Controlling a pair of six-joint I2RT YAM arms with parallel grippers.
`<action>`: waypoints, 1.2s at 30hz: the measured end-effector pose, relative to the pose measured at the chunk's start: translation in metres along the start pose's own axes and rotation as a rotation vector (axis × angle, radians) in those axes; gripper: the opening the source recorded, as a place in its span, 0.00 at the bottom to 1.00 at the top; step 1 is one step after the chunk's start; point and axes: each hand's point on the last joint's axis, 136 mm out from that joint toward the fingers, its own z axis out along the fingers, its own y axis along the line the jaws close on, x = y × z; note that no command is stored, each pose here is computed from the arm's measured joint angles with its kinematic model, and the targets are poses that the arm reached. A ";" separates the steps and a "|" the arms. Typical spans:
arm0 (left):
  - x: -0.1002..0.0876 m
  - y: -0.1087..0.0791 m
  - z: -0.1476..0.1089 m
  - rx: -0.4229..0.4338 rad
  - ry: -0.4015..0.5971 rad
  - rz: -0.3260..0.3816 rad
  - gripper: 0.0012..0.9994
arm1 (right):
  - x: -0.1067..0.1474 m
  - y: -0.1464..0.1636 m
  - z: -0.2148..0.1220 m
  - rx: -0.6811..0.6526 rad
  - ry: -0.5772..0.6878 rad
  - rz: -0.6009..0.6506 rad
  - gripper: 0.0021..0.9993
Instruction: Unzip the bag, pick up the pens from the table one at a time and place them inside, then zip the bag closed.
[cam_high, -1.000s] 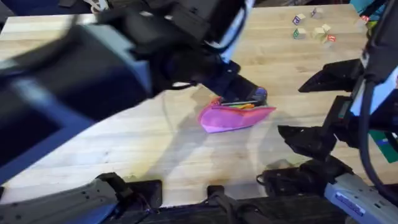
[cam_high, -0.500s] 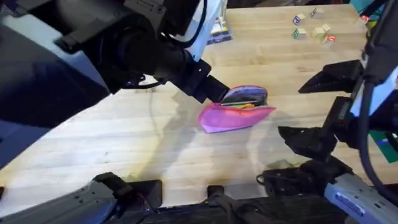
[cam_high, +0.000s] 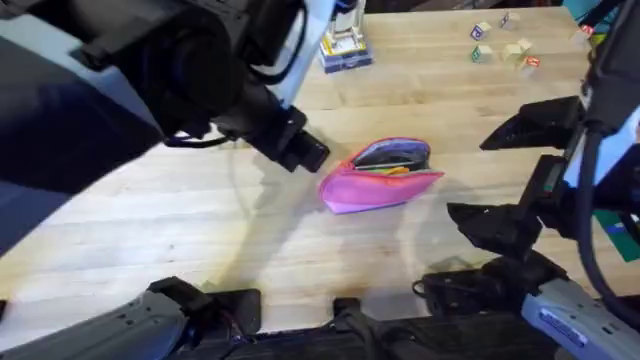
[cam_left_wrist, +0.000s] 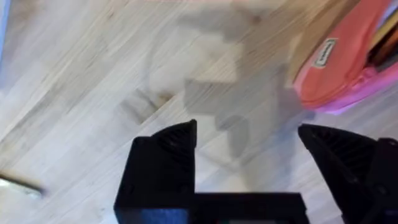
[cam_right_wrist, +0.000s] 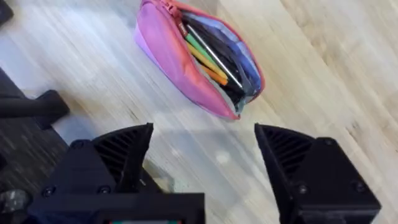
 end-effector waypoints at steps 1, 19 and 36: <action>0.003 0.005 0.000 -0.008 0.013 0.001 0.99 | 0.000 0.000 0.000 0.000 0.000 0.000 1.00; 0.007 0.022 -0.001 0.136 -0.047 0.292 0.99 | 0.000 0.000 0.000 0.000 0.000 0.000 1.00; 0.034 -0.022 -0.033 0.545 -0.246 0.656 1.00 | -0.012 0.003 0.000 -0.023 -0.056 -0.007 1.00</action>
